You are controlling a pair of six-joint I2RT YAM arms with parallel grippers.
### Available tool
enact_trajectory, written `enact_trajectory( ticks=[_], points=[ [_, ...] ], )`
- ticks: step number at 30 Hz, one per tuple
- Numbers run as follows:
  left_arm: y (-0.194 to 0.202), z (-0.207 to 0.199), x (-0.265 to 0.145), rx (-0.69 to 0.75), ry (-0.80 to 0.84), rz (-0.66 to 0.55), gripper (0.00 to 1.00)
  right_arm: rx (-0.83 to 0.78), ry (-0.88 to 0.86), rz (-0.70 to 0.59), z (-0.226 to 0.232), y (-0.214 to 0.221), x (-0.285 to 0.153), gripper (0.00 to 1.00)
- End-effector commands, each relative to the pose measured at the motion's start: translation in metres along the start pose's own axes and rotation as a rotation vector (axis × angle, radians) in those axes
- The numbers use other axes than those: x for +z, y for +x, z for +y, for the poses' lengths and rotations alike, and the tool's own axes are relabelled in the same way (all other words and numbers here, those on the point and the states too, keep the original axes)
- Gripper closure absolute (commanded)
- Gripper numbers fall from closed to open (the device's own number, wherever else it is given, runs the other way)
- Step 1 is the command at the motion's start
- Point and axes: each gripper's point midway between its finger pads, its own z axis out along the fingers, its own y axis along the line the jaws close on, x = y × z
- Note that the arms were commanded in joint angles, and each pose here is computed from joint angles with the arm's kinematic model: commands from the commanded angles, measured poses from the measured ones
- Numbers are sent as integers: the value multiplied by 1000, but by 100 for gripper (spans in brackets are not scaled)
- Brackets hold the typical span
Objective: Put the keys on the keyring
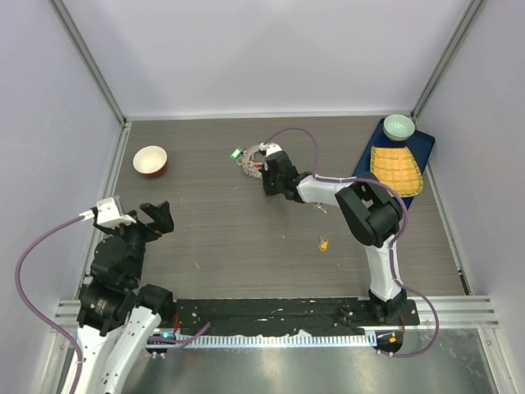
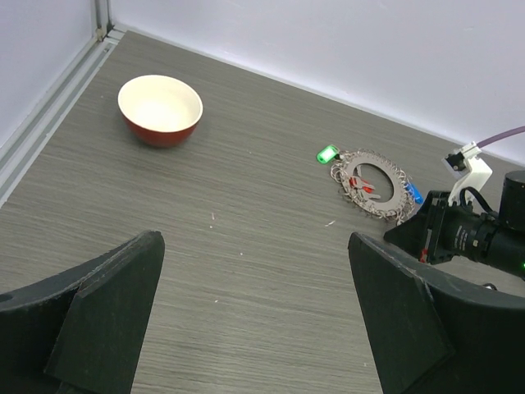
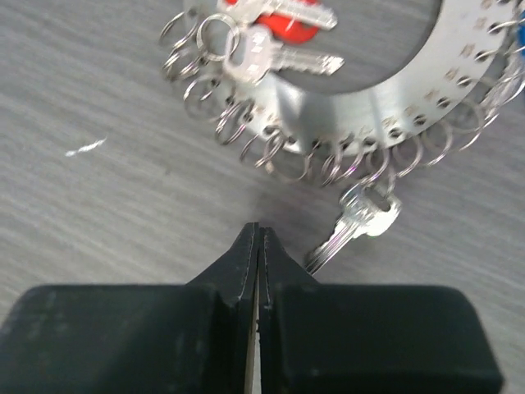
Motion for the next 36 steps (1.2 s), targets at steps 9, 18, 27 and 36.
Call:
enact_trajectory(
  ticks=[9, 18, 27, 36],
  points=[
    [1, -3, 4, 17, 8, 14, 0, -21, 1, -198, 14, -57, -26, 59],
    [2, -2, 5, 20, 7, 17, 0, 13, 7, -279, 23, -85, 4, 55],
    [2, -3, 4, 21, 9, 16, 0, -19, 51, -226, 25, -71, 31, 57],
    [2, -4, 4, 18, 15, 16, 0, -54, 84, -185, 19, -49, 30, 71]
  ],
)
